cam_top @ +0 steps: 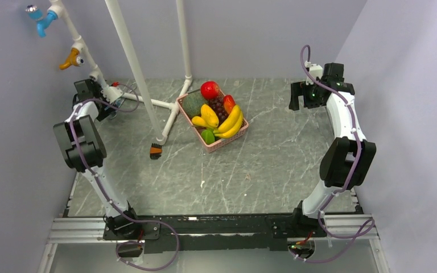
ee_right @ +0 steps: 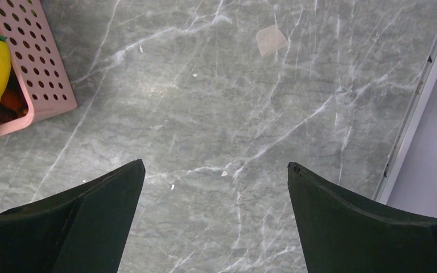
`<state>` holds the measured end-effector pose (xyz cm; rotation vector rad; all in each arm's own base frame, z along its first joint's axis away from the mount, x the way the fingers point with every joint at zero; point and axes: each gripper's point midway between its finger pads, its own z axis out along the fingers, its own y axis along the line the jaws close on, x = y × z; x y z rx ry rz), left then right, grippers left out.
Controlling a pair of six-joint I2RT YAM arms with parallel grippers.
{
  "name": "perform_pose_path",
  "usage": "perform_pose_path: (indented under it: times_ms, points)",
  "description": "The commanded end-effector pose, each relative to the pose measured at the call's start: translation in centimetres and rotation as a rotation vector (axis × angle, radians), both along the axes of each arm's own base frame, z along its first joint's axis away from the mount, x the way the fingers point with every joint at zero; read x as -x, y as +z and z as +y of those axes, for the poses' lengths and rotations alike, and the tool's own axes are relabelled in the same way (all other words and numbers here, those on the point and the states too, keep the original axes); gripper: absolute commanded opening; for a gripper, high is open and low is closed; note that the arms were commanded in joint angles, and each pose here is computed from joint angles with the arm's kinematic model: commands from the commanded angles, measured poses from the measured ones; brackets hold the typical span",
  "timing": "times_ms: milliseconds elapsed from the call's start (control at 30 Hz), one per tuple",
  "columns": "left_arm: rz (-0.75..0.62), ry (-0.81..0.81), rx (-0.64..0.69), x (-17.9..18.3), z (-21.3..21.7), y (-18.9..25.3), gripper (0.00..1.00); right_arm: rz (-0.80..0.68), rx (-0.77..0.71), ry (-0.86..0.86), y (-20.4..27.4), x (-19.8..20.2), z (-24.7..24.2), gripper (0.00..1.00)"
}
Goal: Place the fake fruits into the plastic bag and tie a complex knot
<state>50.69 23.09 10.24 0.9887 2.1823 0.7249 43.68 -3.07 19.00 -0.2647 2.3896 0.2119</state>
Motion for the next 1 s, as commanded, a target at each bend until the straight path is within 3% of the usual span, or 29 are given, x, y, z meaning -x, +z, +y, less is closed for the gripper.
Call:
perform_pose_path:
  times_ms: [0,267,333,400,567,600,633,667,800,967]
  points:
    - [-0.062,-0.075,-0.084,-4.4,1.1,1.6,0.98,-0.015,0.037,-0.013,1.2,-0.4,-1.1,1.0]
    - [-0.015,-0.14,-0.018,-7.0,0.0,-2.3,0.97,-0.008,0.049,-0.008,1.5,-0.3,-1.7,1.0]
    - [0.008,-0.139,-0.022,-6.9,0.1,-3.3,0.91,-0.006,0.042,-0.003,1.6,-0.3,-1.5,1.0]
    - [0.018,-0.147,-0.009,-6.6,-0.1,-3.6,0.79,-0.006,0.034,0.003,1.7,-0.4,-1.4,1.0]
    - [0.041,-0.167,0.051,-4.8,-1.6,-2.6,0.35,-0.032,0.006,0.043,2.4,-0.2,-0.5,1.0]
    - [0.044,-0.174,0.071,-4.0,-2.2,-2.3,0.24,-0.04,-0.004,0.053,2.6,-0.2,-0.2,1.0]
    - [0.023,-0.183,0.087,-3.5,-2.8,-1.1,0.04,-0.046,-0.014,0.063,2.8,-0.1,0.0,1.0]
    - [-0.004,-0.189,0.1,-3.0,-3.5,0.2,0.0,-0.054,-0.025,0.074,3.0,0.0,0.3,1.0]
    - [-0.092,-0.208,0.174,0.1,-6.3,4.9,0.0,-0.15,-0.055,0.09,5.2,0.0,1.2,1.0]
    - [-0.083,-0.186,0.272,6.2,-9.2,8.3,0.0,-0.271,-0.109,0.107,8.3,0.4,2.5,1.0]
